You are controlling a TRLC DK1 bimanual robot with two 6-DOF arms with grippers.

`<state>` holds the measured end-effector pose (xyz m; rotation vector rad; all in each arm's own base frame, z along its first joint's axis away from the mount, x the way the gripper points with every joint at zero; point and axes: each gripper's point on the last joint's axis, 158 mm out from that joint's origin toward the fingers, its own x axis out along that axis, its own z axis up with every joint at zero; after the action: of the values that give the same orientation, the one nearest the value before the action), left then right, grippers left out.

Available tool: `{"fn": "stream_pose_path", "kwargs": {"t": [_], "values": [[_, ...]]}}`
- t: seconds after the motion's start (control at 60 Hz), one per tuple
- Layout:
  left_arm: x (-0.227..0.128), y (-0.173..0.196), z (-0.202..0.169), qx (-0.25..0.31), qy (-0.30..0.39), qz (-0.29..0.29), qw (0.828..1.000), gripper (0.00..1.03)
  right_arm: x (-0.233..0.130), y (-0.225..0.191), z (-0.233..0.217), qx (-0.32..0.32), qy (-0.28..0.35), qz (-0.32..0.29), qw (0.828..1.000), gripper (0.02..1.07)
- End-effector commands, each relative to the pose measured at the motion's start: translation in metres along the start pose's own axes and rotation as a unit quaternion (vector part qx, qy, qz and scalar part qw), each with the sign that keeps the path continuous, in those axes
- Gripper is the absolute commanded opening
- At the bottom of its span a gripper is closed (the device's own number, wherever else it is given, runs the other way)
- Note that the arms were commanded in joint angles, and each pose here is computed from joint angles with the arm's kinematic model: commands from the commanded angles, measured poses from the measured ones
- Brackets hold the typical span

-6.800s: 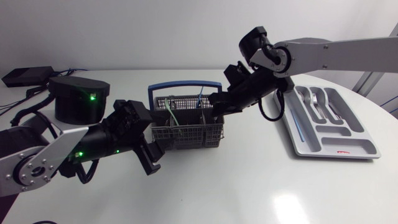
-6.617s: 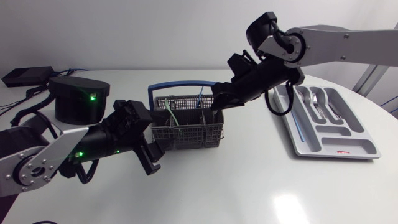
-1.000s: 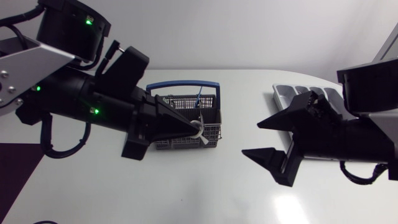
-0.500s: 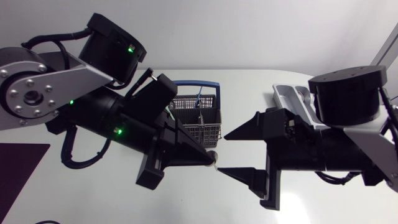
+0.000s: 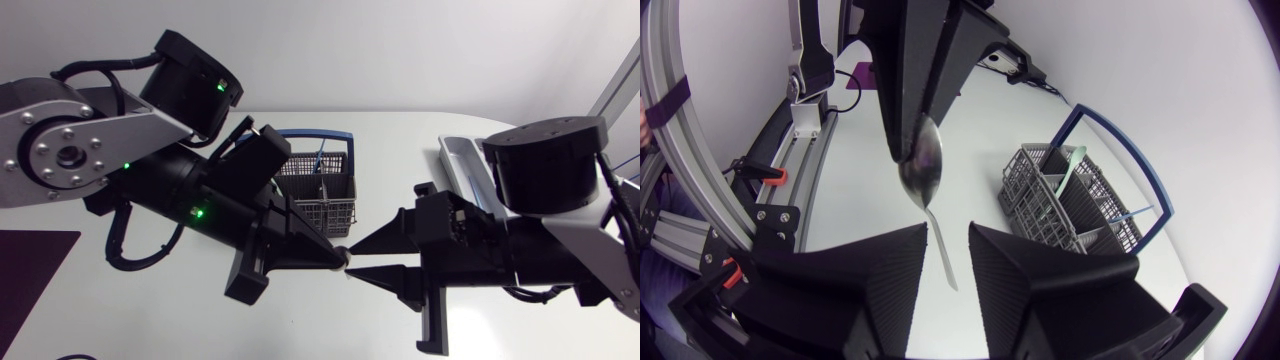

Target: Unload the cutlery basket into the drawer organizer.

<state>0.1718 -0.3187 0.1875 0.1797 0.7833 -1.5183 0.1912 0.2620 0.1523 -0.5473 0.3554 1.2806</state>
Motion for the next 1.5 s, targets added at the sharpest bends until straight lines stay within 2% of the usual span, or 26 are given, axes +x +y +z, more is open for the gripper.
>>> {"fn": "stream_pose_path", "kwargs": {"t": [0.0, 0.117, 0.233, 0.333, 0.533, 0.65, 0.7, 0.783, 0.883, 0.917, 1.0, 1.083, 1.25, 1.367, 1.483], "values": [[0.001, -0.004, 0.008, 0.014, -0.004, -0.011, 1.000, 0.04, 0.005, 0.009, -0.005, 0.003, 0.004, 0.015, 1.000, 0.29], [0.001, -0.004, 0.009, 0.016, -0.005, -0.011, 1.000, 0.04, 0.007, 0.011, -0.005, 0.005, 0.006, 0.020, 1.000, 0.29], [0.001, -0.005, 0.009, 0.016, -0.005, -0.012, 1.000, 0.04, 0.010, 0.015, -0.008, 0.007, 0.010, 0.029, 1.000, 0.23], [0.000, -0.005, 0.009, 0.016, -0.005, -0.012, 1.000, 0.04, 0.014, 0.018, -0.012, 0.012, 0.018, 0.036, 0.999, 0.13], [0.000, -0.007, 0.011, 0.018, -0.007, -0.012, 1.000, 0.04, 0.016, 0.016, -0.014, 0.020, 0.021, 0.031, 0.999, 0.07], [-0.003, -0.007, 0.013, 0.019, -0.011, -0.010, 1.000, 0.04, 0.018, 0.013, -0.018, 0.026, 0.026, 0.022, 0.999, 0.07], [-0.006, -0.007, 0.015, 0.021, -0.014, -0.008, 1.000, 0.13, 0.019, 0.013, -0.020, 0.028, 0.029, 0.022, 0.999, 0.07], [-0.011, -0.007, 0.019, 0.023, -0.022, -0.003, 0.999, 0.33, 0.019, 0.013, -0.024, 0.029, 0.035, 0.020, 0.999, 0.07], [-0.027, -0.001, 0.032, 0.029, -0.044, 0.017, 0.998, 0.61, 0.018, 0.014, -0.031, 0.033, 0.047, 0.017, 0.998, 0.07], [-0.034, 0.002, 0.038, 0.030, -0.054, 0.027, 0.998, 0.66, 0.017, 0.012, -0.034, 0.036, 0.052, 0.013, 0.998, 0.07], [-0.052, 0.012, 0.052, 0.030, -0.078, 0.050, 0.995, 0.70, 0.015, 0.007, -0.044, 0.040, 0.065, 0.001, 0.997, 0.07], [-0.071, 0.022, 0.062, 0.026, -0.103, 0.077, 0.991, 0.72, 0.006, -0.007, -0.056, 0.051, 0.078, -0.027, 0.995, 0.07], [-0.099, 0.057, 0.056, 0.004, -0.118, 0.141, 0.983, 0.72, -0.035, -0.065, -0.088, 0.076, 0.113, -0.134, 0.982, 0.07], [-0.109, 0.084, 0.040, -0.013, -0.113, 0.189, 0.975, 0.72, -0.076, -0.108, -0.125, 0.106, 0.148, -0.214, 0.960, 0.07], [-0.111, 0.104, 0.023, -0.027, -0.101, 0.223, 0.969, 0.71, -0.120, -0.144, -0.170, 0.127, 0.200, -0.294, 0.926, 0.07]]}}
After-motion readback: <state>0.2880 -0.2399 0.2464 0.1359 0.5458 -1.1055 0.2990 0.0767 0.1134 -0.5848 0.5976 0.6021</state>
